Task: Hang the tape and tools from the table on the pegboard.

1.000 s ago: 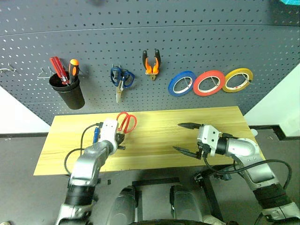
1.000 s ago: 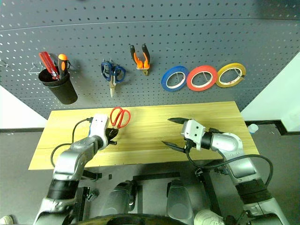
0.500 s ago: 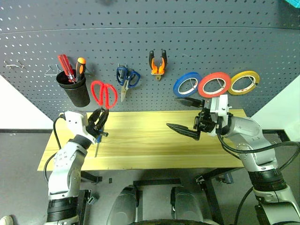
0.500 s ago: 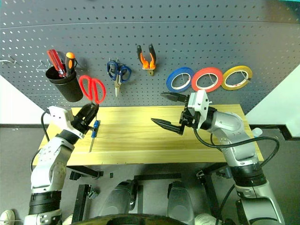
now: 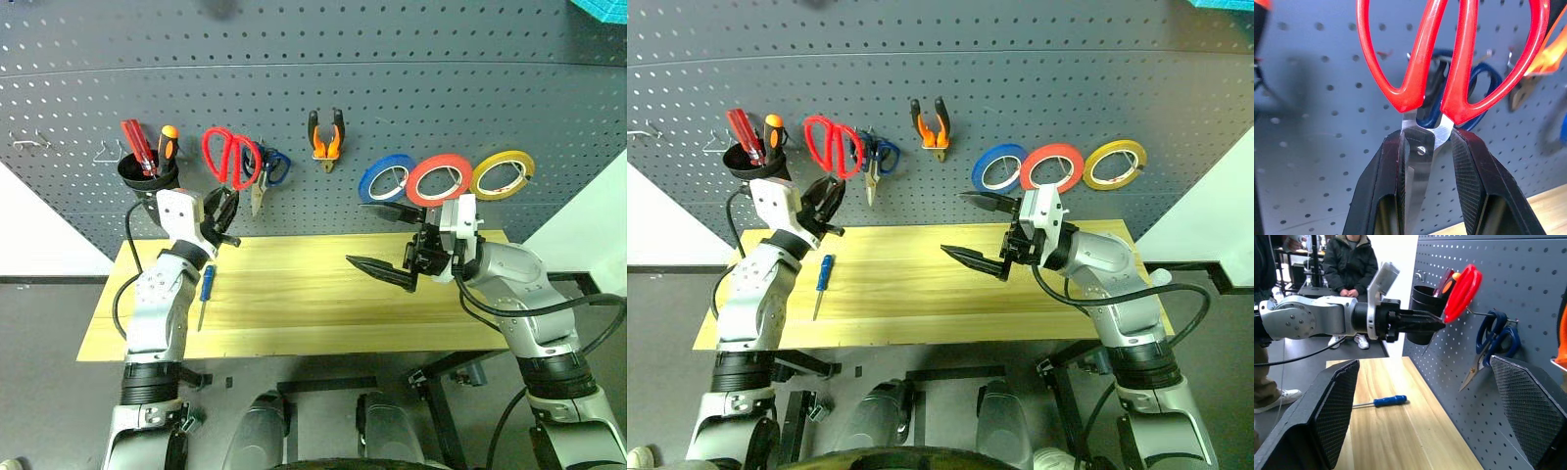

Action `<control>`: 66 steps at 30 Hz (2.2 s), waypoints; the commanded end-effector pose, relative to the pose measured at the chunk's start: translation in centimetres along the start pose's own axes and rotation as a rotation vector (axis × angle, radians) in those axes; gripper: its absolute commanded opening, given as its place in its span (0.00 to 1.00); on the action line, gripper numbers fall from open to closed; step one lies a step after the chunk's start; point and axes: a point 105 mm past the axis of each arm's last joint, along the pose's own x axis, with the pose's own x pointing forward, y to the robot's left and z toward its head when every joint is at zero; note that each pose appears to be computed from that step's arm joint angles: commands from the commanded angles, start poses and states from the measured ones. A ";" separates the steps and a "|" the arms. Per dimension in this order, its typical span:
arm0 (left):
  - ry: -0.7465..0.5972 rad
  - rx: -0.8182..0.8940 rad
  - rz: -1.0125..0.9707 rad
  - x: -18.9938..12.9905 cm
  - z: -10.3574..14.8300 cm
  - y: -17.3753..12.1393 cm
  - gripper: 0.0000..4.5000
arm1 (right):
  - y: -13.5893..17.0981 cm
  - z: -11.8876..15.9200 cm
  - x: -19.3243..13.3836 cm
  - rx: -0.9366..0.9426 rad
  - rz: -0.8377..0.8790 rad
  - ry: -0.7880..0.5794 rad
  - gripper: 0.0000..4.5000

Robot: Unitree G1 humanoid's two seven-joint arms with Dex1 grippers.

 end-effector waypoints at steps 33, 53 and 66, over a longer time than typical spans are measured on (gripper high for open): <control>1.030 -0.251 0.397 -6.4 -16.5 8.2 0.99 | 3.1 -4.1 -1.9 0.045 0.028 0.171 1.00; 1.042 -0.323 0.451 -5.8 -17.6 8.4 0.25 | 3.2 -4.8 -2.8 0.046 -0.028 0.206 1.00; 0.676 -0.034 0.225 -7.9 -11.5 10.3 0.10 | 1.4 -2.6 -2.7 0.002 -0.058 0.115 1.00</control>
